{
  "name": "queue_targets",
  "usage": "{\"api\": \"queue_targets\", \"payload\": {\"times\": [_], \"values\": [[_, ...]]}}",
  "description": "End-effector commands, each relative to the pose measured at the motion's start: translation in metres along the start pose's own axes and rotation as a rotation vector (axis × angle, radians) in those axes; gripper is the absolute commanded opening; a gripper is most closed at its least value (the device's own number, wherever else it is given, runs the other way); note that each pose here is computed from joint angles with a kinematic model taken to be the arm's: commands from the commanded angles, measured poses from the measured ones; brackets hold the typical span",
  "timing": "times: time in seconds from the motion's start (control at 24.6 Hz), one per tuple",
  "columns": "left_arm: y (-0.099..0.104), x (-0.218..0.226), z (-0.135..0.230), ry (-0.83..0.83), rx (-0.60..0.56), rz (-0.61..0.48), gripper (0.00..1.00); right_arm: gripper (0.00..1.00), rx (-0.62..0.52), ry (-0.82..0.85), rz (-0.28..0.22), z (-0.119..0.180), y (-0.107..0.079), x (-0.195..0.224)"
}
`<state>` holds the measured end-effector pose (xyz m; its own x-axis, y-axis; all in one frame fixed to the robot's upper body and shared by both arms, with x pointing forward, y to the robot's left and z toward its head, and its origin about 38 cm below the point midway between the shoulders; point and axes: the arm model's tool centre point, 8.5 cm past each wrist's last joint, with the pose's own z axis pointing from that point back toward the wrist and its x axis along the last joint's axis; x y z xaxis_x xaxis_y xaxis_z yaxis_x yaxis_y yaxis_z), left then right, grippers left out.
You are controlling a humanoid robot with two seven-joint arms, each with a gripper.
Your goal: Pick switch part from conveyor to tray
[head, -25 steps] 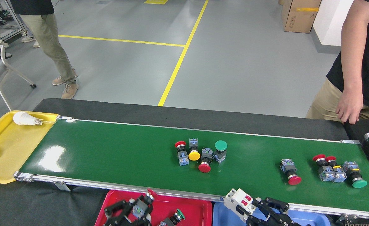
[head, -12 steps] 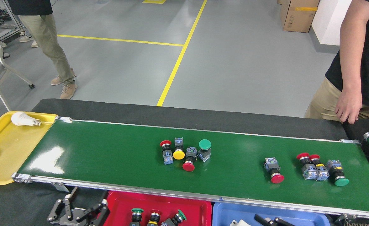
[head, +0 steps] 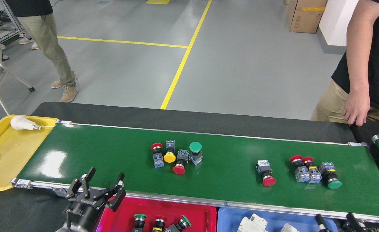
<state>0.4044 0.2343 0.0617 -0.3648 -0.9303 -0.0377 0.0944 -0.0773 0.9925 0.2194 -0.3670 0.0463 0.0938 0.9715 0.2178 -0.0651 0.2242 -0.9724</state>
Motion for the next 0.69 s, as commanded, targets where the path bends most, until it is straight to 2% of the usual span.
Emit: {"api": "queue_targets", "payload": {"times": [0.0, 0.16, 0.24, 0.41, 0.65], "values": [[0.003, 0.005, -0.016, -0.052, -0.033, -0.015, 0.99, 1.0, -0.037, 0.036, 0.013, -0.006, -0.01, -0.002], [-0.002, 0.017, -0.035, -0.102, -0.068, -0.02, 0.99, 1.0, -0.011, -0.017, 0.059, -0.034, -0.002, 0.035], [-0.006, 0.018, -0.041, -0.099, -0.084, -0.011, 0.99, 1.0, 0.011, -0.019, 0.057, -0.046, 0.007, 0.058], [-0.007, 0.013, -0.053, -0.074, -0.103, 0.003, 0.99, 1.0, 0.007, -0.014, 0.057, -0.074, 0.009, 0.103], [-0.005, 0.0, -0.079, 0.034, -0.14, 0.018, 0.99, 1.0, 0.017, -0.029, 0.136, -0.103, 0.013, 0.139]]}}
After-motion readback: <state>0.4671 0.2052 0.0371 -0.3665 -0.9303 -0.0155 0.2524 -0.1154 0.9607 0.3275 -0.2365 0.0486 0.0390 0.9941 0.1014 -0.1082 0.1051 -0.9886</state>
